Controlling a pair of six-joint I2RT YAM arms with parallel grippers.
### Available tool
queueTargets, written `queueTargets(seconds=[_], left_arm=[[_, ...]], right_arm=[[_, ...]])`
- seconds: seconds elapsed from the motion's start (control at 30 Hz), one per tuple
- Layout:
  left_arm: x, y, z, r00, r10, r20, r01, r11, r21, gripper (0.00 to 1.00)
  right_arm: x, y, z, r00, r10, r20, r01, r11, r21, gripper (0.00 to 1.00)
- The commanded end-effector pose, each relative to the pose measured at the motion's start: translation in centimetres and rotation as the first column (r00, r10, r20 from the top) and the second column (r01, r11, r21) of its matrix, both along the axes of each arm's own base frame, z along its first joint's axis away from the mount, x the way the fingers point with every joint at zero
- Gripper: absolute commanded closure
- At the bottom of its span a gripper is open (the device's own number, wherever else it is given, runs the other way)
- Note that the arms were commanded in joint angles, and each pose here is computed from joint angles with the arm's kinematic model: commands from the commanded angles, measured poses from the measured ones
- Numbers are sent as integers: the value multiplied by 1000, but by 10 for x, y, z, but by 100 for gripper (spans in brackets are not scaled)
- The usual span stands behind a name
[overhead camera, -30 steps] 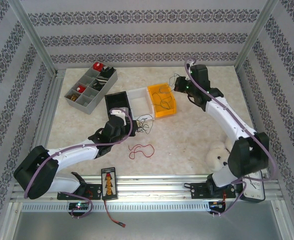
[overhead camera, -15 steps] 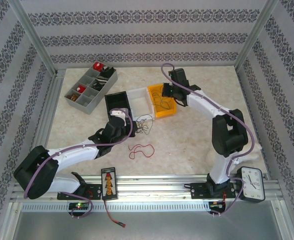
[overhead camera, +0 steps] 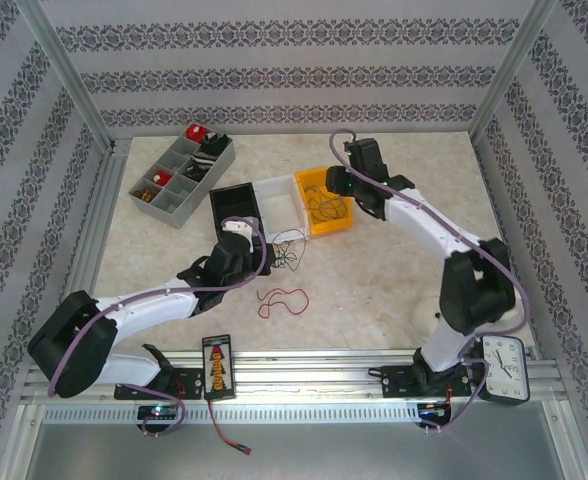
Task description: Untangle the cables
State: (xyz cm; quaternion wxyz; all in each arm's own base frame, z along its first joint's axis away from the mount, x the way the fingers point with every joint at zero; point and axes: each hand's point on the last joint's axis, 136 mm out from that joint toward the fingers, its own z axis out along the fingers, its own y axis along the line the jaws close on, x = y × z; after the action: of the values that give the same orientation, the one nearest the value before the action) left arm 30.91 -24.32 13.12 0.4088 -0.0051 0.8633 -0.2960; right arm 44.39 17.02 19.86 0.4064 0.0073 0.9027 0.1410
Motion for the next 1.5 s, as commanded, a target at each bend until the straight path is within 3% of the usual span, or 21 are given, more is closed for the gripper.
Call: queueTargets(seconds=[0.0, 0.2, 0.33, 0.43, 0.5, 0.6, 0.9, 1.27, 1.47], left_arm=[[-11, -27, 9, 983, -182, 15, 182, 983, 29, 100], [-31, -65, 41, 903, -419, 100, 426, 903, -62, 100], [-39, -84, 66, 849, -502, 168, 523, 843, -125, 100], [-26, -79, 59, 884, -439, 160, 457, 884, -99, 100], [-11, -65, 37, 932, -347, 100, 352, 935, -32, 100], [-2, -45, 2, 969, -247, 20, 246, 967, 62, 100], [-11, -25, -64, 969, -195, -150, 221, 959, 178, 100], [-17, -25, -79, 959, -205, -194, 241, 952, 187, 100], [-17, -23, -81, 961, -196, -195, 232, 955, 187, 100]], right_arm=[[-33, 7, -1, 996, 85, -12, -85, 996, 25, 50], [-89, -5, -26, 993, 101, -64, -98, 994, 56, 50], [-111, -18, -37, 993, 85, -83, -79, 994, 74, 50], [-125, -20, -51, 988, 86, -128, -74, 992, 100, 50], [-134, -17, -63, 981, 99, -165, -80, 990, 118, 50], [-146, -11, -79, 972, 108, -207, -81, 987, 136, 50], [-171, 15, -123, 934, 148, -325, -120, 987, 105, 49], [-151, 36, -151, 922, 128, -365, -113, 992, 61, 50], [-140, 55, -168, 909, 141, -392, -136, 990, 41, 57]])
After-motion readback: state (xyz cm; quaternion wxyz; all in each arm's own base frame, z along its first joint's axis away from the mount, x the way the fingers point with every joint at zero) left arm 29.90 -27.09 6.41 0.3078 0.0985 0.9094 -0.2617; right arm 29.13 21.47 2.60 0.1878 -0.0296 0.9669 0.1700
